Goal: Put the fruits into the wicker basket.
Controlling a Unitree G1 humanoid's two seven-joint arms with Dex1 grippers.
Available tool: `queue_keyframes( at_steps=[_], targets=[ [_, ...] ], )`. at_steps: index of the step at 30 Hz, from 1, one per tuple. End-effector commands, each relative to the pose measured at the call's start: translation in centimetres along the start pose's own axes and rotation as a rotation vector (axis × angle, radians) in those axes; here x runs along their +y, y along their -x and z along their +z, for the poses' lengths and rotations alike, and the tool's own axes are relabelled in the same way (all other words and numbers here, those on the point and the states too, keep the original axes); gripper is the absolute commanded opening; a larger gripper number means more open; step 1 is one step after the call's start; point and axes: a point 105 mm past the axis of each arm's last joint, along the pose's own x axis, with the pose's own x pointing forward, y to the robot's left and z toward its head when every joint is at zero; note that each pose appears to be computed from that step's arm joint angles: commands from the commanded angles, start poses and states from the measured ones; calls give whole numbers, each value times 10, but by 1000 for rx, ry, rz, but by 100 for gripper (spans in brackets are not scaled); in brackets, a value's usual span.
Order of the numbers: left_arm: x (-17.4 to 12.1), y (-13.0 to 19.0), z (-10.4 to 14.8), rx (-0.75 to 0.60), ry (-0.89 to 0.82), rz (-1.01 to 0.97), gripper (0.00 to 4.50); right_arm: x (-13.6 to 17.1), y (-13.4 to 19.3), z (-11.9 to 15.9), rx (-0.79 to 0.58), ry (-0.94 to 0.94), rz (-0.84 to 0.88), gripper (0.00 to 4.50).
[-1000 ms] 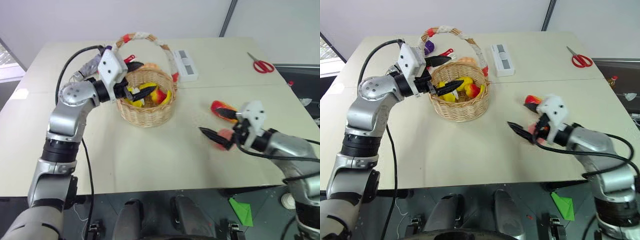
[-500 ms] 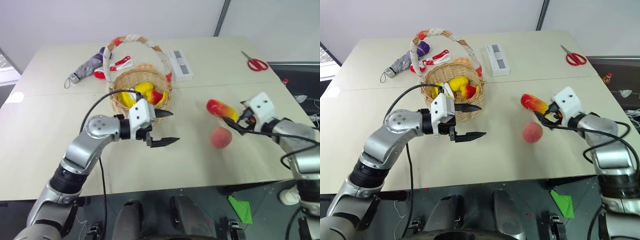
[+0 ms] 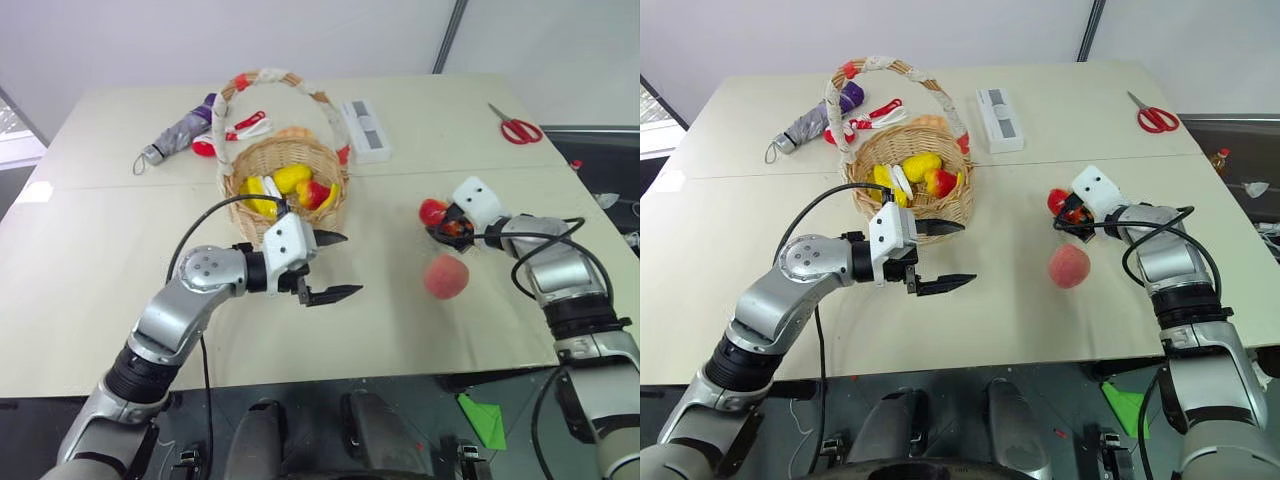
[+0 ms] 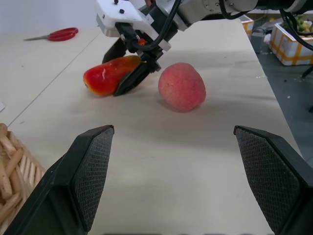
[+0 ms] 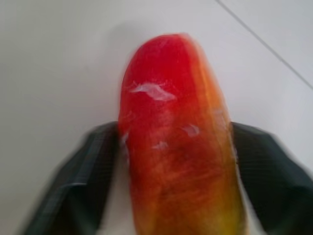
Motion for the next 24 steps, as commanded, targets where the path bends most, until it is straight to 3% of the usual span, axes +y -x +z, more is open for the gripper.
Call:
queue_keyframes(
  at_steps=[1, 6, 10, 13, 18, 24],
  targets=[
    [2, 8, 12, -34, -29, 30, 423, -9, 7, 21, -63, 67, -32, 187],
    [21, 30, 18, -92, 28, 152, 423, 3, 33, 67, -254, 308, -11, 187],
    [35, 65, 13, -110, 84, 257, 423, 57, 65, 118, -507, 381, 187, 187],
    [42, 86, 6, -102, 112, 325, 423, 94, 74, 145, -616, 386, 301, 187],
    [50, 112, 2, -101, 133, 407, 423, 144, 51, 201, -735, 418, 321, 187],
    [44, 113, -4, -71, 140, 410, 423, 150, 13, 236, -723, 409, 220, 187]
  ],
)
